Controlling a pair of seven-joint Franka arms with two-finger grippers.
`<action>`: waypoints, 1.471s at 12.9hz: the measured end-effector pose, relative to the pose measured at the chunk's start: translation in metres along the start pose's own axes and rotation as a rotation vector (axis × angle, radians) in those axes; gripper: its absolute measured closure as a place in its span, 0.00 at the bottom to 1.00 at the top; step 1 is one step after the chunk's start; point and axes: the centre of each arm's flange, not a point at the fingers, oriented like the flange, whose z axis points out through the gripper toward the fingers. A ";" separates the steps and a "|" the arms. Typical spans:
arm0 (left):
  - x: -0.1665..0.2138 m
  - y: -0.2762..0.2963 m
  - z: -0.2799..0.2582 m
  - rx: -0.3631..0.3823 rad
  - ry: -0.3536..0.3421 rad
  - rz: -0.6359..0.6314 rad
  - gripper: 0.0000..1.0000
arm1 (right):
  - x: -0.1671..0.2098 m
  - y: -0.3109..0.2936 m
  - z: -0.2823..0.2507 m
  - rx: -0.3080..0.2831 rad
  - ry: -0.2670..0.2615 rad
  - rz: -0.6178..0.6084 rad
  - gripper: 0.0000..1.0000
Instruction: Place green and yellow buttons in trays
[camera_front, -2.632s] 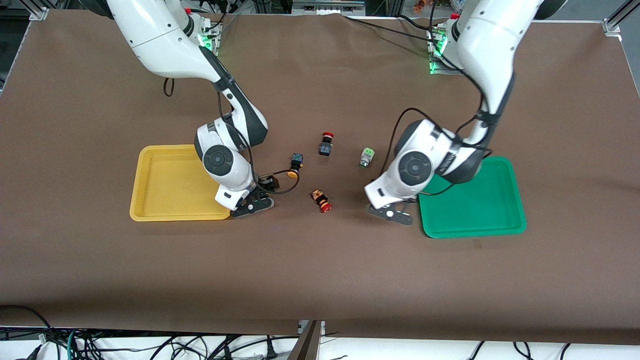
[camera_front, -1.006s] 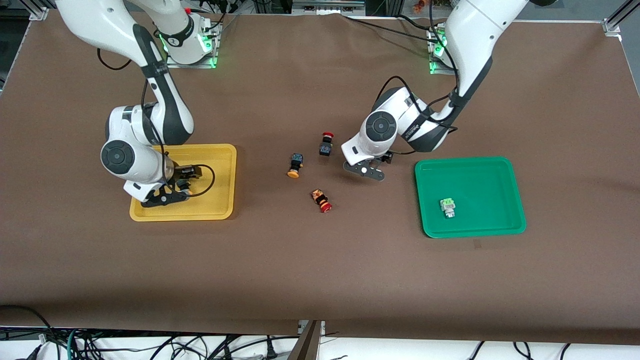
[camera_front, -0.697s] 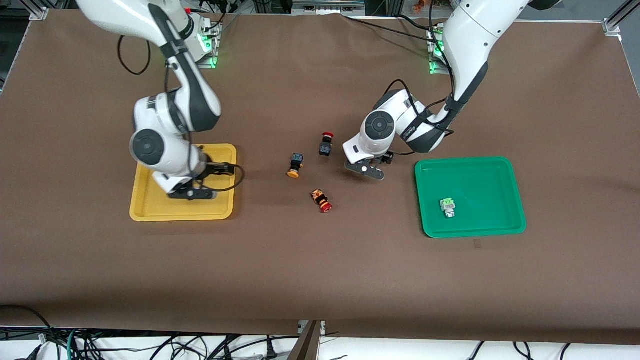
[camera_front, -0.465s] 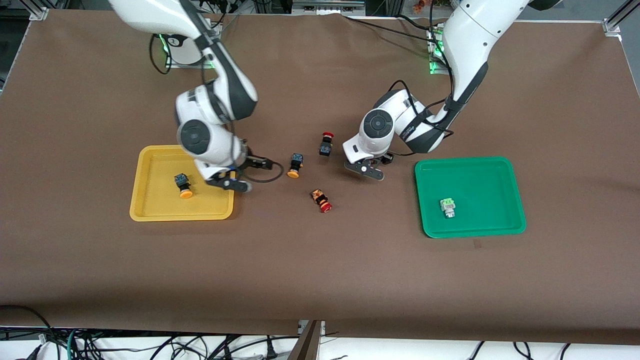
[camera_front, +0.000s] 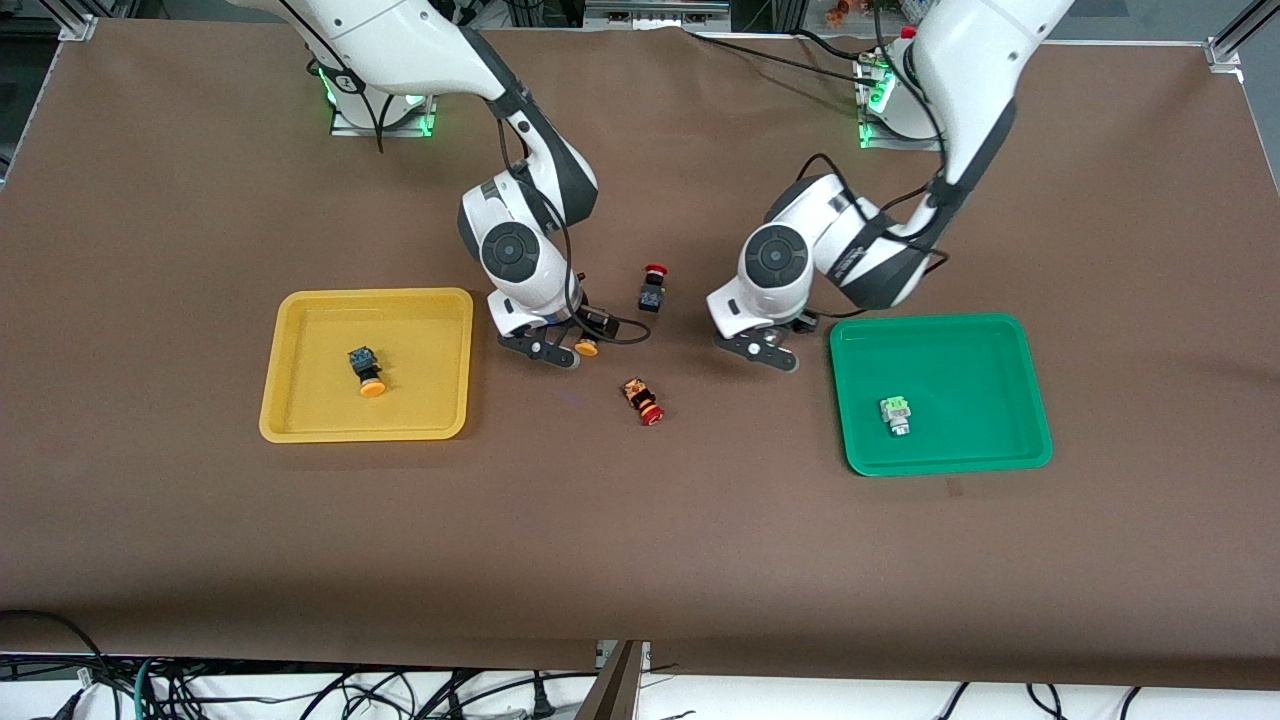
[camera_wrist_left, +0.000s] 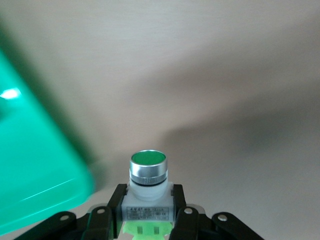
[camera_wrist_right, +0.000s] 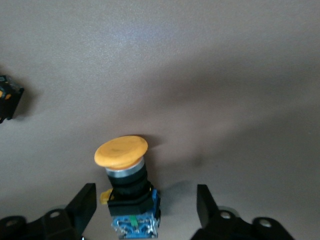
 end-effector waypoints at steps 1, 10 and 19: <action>0.000 -0.031 -0.020 0.023 -0.018 0.047 0.59 | 0.002 0.001 0.002 0.000 0.002 0.003 0.14; 0.005 -0.299 0.091 -0.110 0.046 0.246 0.59 | 0.055 0.033 -0.048 -0.069 -0.005 -0.150 0.54; -0.058 -0.305 -0.130 -0.062 0.111 0.003 0.00 | 0.150 0.191 -0.073 -0.201 -0.089 -0.412 0.25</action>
